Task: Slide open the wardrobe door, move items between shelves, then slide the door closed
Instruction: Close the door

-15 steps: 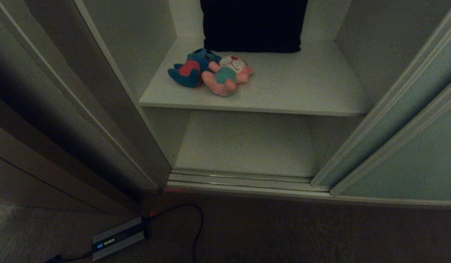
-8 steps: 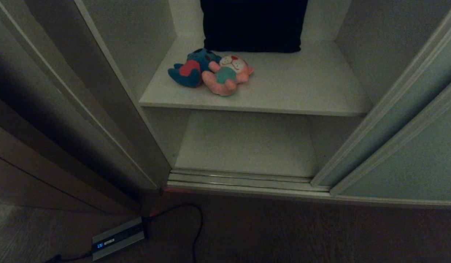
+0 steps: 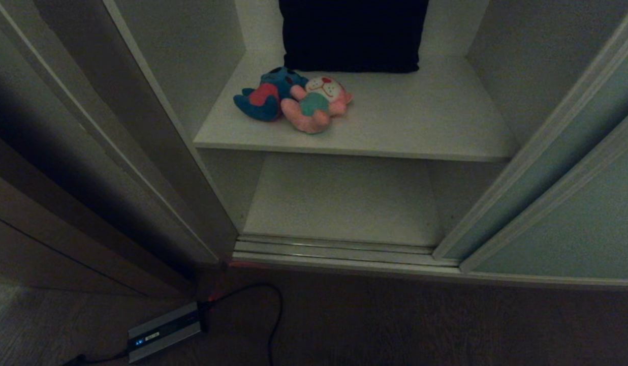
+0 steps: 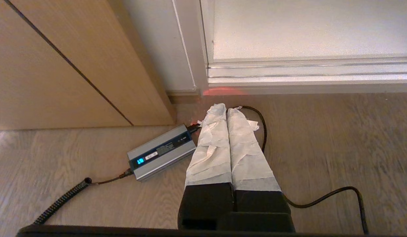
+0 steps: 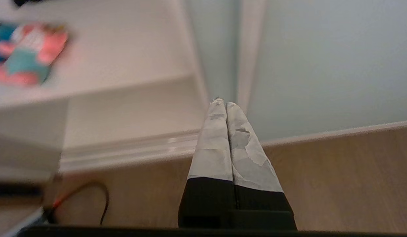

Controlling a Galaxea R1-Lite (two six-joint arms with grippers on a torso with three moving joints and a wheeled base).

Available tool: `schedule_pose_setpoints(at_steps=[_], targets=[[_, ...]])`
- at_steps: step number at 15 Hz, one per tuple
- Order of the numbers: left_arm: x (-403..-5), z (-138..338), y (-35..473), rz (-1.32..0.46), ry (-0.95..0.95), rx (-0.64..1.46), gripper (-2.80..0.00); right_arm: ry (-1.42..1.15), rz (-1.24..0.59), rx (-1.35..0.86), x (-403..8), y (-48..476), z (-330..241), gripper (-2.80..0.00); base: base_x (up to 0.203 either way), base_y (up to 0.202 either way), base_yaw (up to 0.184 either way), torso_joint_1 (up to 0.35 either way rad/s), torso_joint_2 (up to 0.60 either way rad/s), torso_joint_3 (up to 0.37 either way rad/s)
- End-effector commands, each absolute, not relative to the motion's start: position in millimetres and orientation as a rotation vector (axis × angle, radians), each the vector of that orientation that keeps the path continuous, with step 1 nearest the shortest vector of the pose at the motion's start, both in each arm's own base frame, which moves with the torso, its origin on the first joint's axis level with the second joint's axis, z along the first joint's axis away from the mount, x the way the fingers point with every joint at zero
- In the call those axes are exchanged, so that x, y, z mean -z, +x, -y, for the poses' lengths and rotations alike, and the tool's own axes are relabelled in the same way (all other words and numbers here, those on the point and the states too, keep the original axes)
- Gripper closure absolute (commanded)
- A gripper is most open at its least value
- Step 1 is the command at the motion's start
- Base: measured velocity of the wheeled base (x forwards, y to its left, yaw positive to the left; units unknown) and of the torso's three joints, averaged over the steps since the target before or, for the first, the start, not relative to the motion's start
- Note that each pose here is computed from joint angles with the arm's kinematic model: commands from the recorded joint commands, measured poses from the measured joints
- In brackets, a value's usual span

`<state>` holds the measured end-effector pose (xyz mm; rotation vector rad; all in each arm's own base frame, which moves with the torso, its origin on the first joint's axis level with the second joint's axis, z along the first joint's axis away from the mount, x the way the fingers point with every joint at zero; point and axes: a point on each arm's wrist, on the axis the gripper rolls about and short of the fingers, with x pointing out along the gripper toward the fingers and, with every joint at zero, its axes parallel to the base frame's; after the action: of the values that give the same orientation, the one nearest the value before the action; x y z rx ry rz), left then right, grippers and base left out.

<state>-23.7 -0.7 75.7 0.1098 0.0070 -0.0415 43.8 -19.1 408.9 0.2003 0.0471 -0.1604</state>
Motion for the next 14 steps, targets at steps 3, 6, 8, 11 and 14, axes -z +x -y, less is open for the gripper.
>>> schedule_pose_setpoints(at_steps=[3,6,8,11,14], targets=[[-75.8,0.7,-23.5,-0.010,0.110,0.042,0.00,0.219,-0.062,0.202,-409.2,73.8,47.8,0.00,0.000,0.000,0.000,0.000,0.00,0.000],[-75.8,0.7,-23.5,-0.010,0.110,0.042,0.00,0.239,-0.086,0.147,-407.0,85.3,56.1,0.00,0.000,0.000,0.000,0.000,0.00,0.000],[-75.7,0.7,-23.5,-0.010,0.111,0.042,0.00,0.256,-0.105,0.103,-404.7,93.6,62.1,0.00,0.000,0.000,0.000,0.000,0.00,0.000],[-75.7,0.7,-23.5,-0.010,0.111,0.042,0.00,0.327,-0.119,0.085,-401.9,105.9,72.0,0.00,0.000,0.000,0.000,0.000,0.00,0.000],[-75.8,0.7,-23.5,-0.010,0.110,0.042,0.00,0.335,-0.071,0.077,-403.3,122.0,85.8,0.00,0.000,0.000,0.000,0.000,0.00,0.000]])
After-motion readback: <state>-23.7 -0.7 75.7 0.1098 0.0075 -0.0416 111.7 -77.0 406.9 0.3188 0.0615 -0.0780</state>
